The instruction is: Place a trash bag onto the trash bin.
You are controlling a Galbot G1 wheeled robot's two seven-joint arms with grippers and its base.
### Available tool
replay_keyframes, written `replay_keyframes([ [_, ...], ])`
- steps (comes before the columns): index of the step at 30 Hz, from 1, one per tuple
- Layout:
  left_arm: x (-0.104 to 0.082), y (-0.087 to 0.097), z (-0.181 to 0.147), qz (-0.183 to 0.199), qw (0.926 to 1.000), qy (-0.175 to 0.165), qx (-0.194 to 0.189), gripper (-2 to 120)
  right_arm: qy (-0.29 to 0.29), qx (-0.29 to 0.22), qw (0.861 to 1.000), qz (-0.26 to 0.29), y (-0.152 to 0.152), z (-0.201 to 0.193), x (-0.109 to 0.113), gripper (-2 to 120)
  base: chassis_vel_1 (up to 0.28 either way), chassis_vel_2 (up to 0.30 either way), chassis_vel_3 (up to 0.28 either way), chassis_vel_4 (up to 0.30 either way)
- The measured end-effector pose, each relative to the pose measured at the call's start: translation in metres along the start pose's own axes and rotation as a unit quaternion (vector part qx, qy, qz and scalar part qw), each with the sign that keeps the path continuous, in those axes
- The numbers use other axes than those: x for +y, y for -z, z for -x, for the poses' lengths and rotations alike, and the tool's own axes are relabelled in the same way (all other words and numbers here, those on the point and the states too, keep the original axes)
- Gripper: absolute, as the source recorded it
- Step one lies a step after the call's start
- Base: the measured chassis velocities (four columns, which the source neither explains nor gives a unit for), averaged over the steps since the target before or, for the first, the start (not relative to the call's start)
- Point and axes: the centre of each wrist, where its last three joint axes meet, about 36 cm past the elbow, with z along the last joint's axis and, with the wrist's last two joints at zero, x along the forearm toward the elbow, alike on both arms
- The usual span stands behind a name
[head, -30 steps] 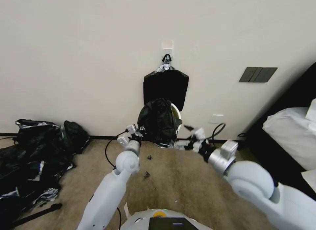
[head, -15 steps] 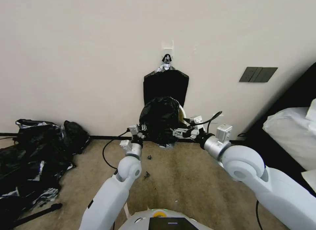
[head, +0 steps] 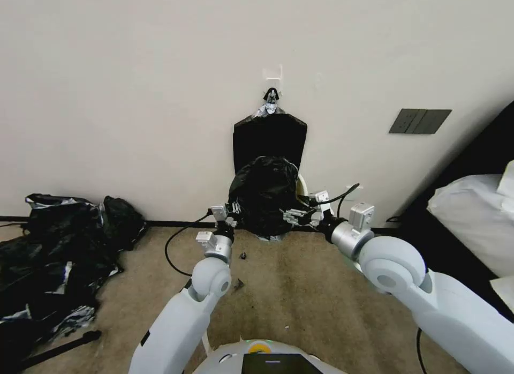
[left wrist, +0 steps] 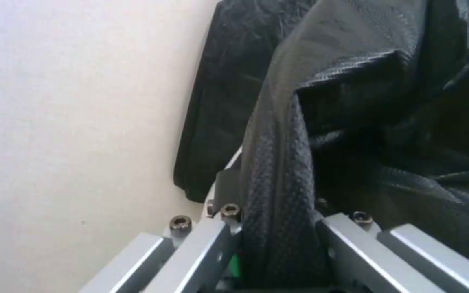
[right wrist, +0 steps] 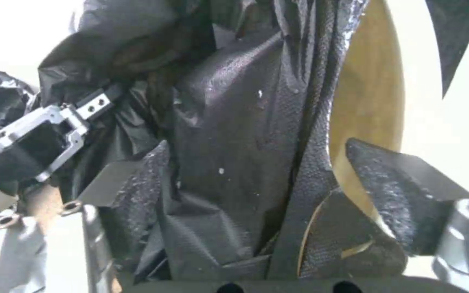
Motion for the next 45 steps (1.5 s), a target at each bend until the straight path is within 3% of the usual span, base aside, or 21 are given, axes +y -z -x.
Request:
replay_keyframes([
  [2, 0.000, 0.000, -0.001, 0.000, 1.0000, -0.001, 0.000, 0, 0.002, 0.002, 1.000, 0.005, 0.000, 0.000, 0.000, 76, 0.000, 0.000, 0.000, 0.000],
  [8, -0.001, 0.001, -0.001, -0.003, 1.0000, -0.004, -0.001, 0, 0.013, 0.007, 1.000, 0.023, 0.000, -0.001, 0.000, 50, 0.000, 0.000, 0.000, 0.000],
  [16, -0.001, 0.002, 0.000, -0.003, 1.0000, -0.005, -0.002, 0, 0.018, 0.005, 0.999, 0.027, -0.001, -0.002, 0.002, 27, 0.000, 0.000, 0.000, 0.000],
  [20, -0.003, 0.000, 0.002, -0.004, 1.0000, -0.006, 0.001, 0, 0.018, 0.001, 0.999, 0.030, -0.001, -0.003, 0.003, 6, 0.000, 0.000, 0.000, 0.000],
  [23, -0.003, -0.001, 0.002, -0.004, 1.0000, -0.005, 0.003, 0, 0.017, 0.000, 0.999, 0.034, -0.001, -0.004, 0.005, 0, 0.000, 0.000, 0.000, 0.000],
  [32, 0.004, -0.002, 0.006, -0.045, 0.9981, 0.019, 0.037, 0, -0.008, -0.003, 0.999, 0.037, -0.001, -0.011, 0.005, 0, 0.000, 0.000, 0.000, 0.000],
  [36, 0.011, -0.001, 0.008, -0.089, 0.9927, 0.035, 0.073, 0, -0.031, -0.007, 0.999, 0.033, 0.003, -0.014, -0.001, 0, 0.000, 0.000, 0.000, 0.000],
  [45, 0.017, 0.001, 0.008, -0.121, 0.9866, 0.041, 0.102, 0, -0.055, -0.011, 0.998, 0.033, 0.006, -0.010, -0.015, 0, 0.000, 0.000, 0.000, 0.000],
])
